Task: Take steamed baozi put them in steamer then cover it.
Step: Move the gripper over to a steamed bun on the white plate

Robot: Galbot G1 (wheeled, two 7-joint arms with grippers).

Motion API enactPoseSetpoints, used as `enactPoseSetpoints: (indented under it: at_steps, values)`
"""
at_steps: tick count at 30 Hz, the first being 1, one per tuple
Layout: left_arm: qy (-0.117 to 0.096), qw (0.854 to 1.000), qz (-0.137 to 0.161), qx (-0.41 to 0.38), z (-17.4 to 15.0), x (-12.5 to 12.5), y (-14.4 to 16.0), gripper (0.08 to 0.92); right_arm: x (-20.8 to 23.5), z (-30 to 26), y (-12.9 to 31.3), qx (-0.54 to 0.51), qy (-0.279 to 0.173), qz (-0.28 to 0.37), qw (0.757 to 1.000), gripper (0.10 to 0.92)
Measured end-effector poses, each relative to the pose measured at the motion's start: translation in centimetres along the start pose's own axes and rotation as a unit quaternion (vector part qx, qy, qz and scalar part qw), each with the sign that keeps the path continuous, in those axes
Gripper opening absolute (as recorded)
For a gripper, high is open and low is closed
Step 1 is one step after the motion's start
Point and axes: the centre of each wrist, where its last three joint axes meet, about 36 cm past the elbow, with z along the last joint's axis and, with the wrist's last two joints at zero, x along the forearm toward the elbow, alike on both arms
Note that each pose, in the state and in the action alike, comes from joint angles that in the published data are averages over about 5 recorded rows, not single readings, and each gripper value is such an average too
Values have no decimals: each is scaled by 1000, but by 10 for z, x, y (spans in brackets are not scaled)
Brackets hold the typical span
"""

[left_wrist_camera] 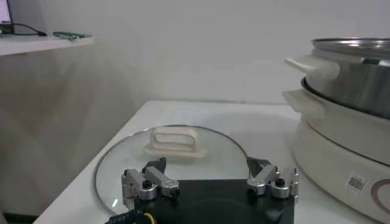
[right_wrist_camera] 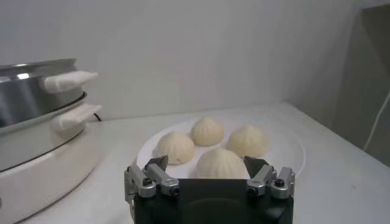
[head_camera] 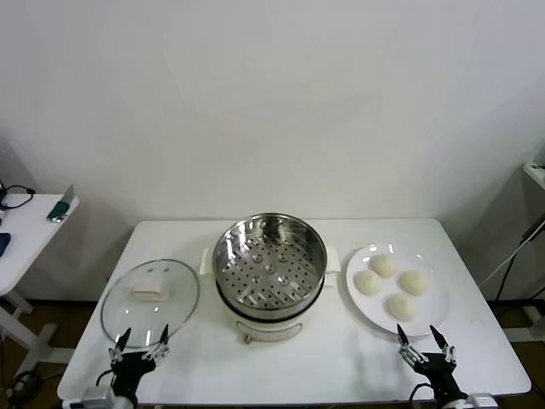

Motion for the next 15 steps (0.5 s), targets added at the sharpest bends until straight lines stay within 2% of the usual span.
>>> enactPoseSetpoints:
  at_steps: [8, 15]
  values:
    - [-2, 1000, 3, 1, -6, -2, 0, 823, -54, -56, -17, 62, 10, -8, 998, 823]
    - [-6, 1000, 9, -1, -10, -3, 0, 823, -125, -132, -26, 176, 20, -68, 982, 823]
